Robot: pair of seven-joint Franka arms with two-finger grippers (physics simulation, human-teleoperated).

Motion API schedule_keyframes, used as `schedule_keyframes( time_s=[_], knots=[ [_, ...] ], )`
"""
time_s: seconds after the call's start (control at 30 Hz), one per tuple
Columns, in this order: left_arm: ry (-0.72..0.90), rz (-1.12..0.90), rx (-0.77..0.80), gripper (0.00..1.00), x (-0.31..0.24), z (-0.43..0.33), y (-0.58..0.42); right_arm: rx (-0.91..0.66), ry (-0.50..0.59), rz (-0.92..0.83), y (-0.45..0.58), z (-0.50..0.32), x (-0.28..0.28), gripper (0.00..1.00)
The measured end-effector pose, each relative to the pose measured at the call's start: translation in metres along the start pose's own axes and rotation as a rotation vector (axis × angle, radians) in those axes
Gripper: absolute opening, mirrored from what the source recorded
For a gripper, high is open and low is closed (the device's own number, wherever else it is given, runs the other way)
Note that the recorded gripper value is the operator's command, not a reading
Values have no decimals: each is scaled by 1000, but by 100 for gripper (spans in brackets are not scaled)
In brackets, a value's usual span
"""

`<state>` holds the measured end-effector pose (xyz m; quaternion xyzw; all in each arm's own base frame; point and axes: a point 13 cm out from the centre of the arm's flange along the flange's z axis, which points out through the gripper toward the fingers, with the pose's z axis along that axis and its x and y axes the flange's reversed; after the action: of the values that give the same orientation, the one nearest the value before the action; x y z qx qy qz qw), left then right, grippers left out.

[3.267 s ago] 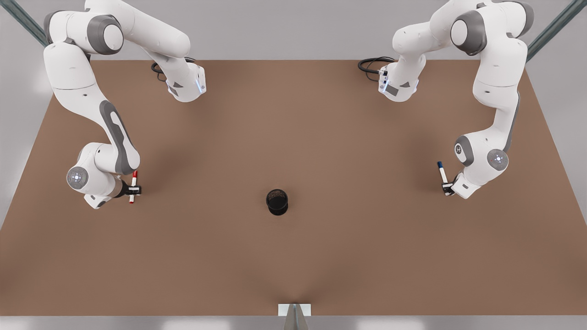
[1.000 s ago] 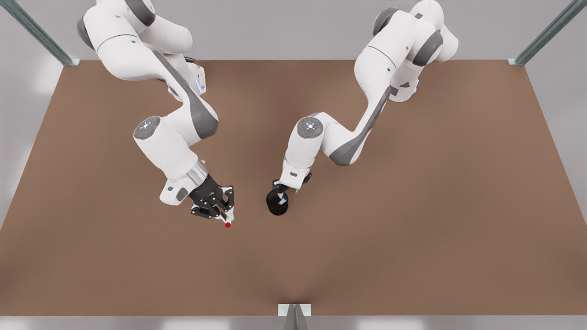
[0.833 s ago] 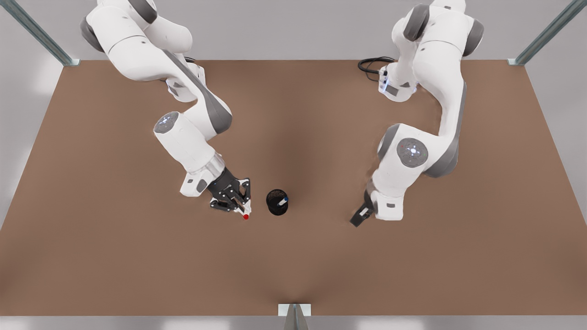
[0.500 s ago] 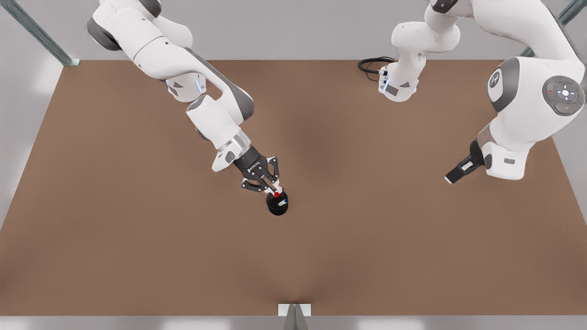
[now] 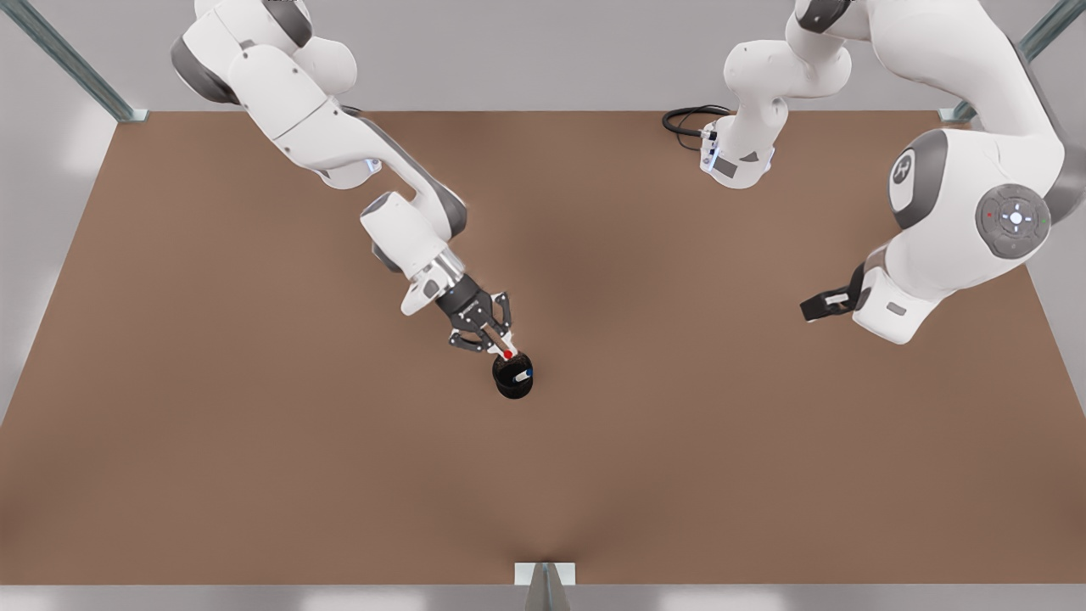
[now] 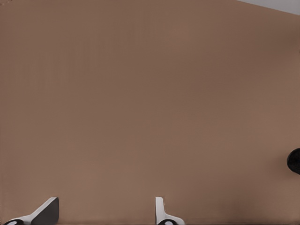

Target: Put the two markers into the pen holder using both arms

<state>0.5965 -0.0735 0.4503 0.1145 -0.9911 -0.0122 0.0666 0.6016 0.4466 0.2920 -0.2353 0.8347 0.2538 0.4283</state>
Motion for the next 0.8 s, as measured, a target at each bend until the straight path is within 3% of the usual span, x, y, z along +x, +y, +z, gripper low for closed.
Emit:
schedule_keyframes(
  time_s=[0.3, 0.8],
  knots=[
    [32, 107, -8, 100, -2, 17, -7, -21, -39, -94, 3, 26, -11, 21],
    [49, 203, -8, 100, -5, 30, -16, -32, 23, -121, 12, 34, 31, 21]
  ],
)
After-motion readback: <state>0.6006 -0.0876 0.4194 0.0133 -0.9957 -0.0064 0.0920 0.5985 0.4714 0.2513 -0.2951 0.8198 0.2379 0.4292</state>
